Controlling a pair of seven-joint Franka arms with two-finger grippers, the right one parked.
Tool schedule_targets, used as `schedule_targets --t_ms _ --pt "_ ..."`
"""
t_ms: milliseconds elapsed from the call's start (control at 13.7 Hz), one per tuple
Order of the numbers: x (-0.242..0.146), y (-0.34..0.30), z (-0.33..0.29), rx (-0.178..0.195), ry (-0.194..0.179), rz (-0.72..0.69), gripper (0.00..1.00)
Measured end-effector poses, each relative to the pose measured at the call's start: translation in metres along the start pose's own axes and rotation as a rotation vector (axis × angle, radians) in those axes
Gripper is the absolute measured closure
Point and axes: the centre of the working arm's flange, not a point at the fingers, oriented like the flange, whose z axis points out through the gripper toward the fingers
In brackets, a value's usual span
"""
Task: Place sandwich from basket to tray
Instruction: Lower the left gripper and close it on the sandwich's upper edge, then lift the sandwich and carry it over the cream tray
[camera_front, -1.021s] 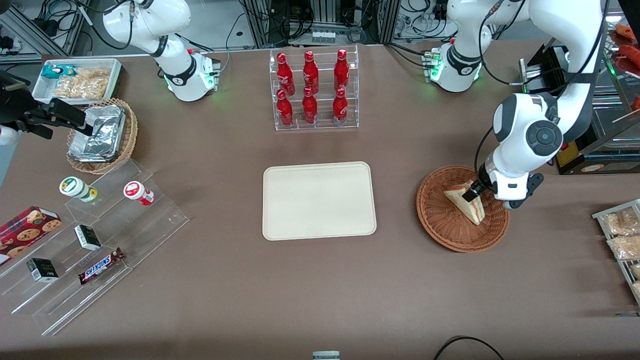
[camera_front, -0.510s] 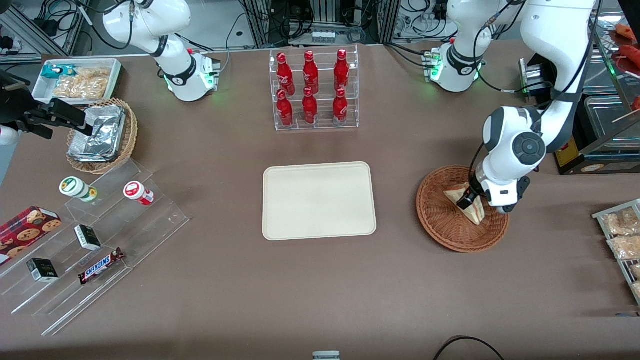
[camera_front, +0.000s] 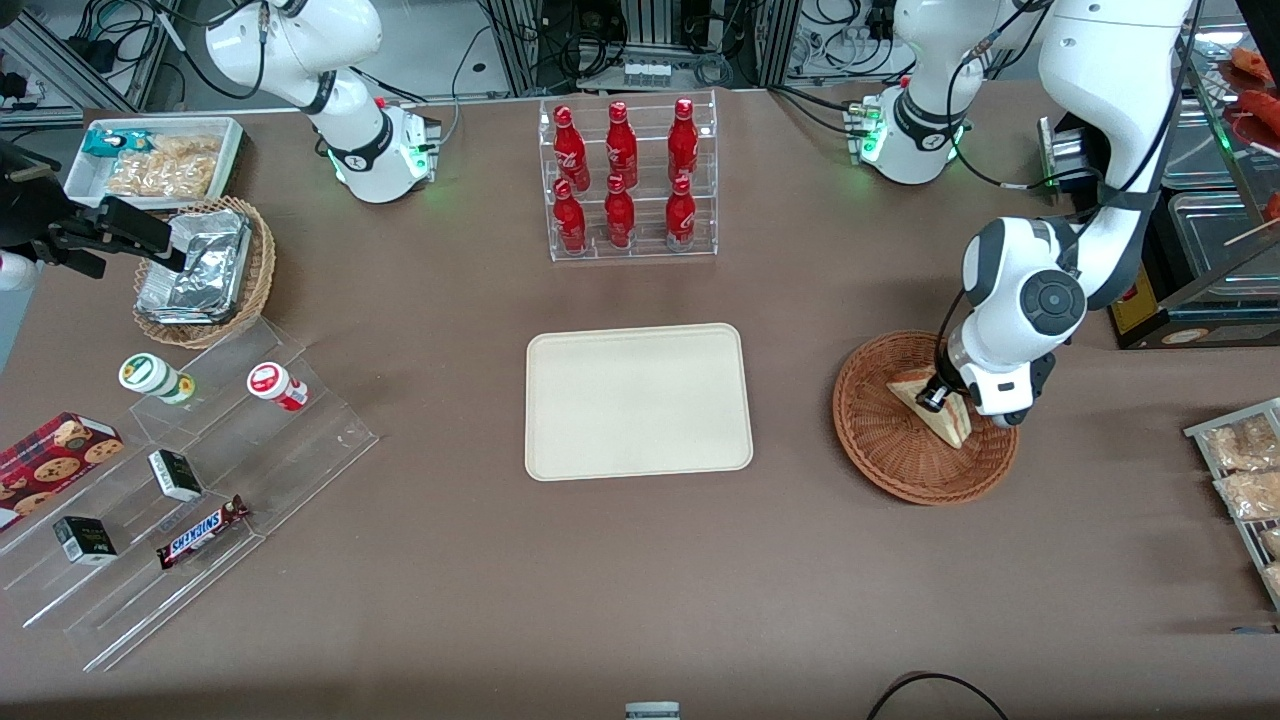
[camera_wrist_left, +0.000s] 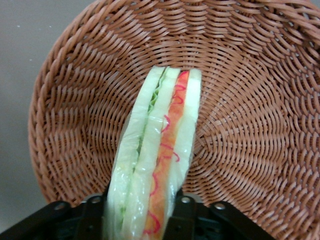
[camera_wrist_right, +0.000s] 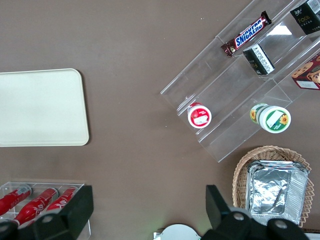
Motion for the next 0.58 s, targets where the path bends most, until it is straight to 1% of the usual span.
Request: schedule_targets --t_ms 73,146,219,292,365,438,583 --pt "-0.001 0.005 -0.013 0.026 -0.011 0.014 0.71" --pt "-0.004 0.012 -0.030 0.063 -0.027 0.061 0.79" --pt "-0.007 0.019 -0.050 0.099 -0.046 0.131 0.81" --pt "-0.009 0.026 -0.071 0.127 -0.063 0.194 0.81" --pt "-0.012 0.032 -0.090 0.138 -0.071 0.243 0.81" --pt "-0.018 0.040 -0.104 0.134 -0.069 0.287 0.85" --pt "-0.047 0.061 -0.117 0.117 -0.057 0.365 0.85"
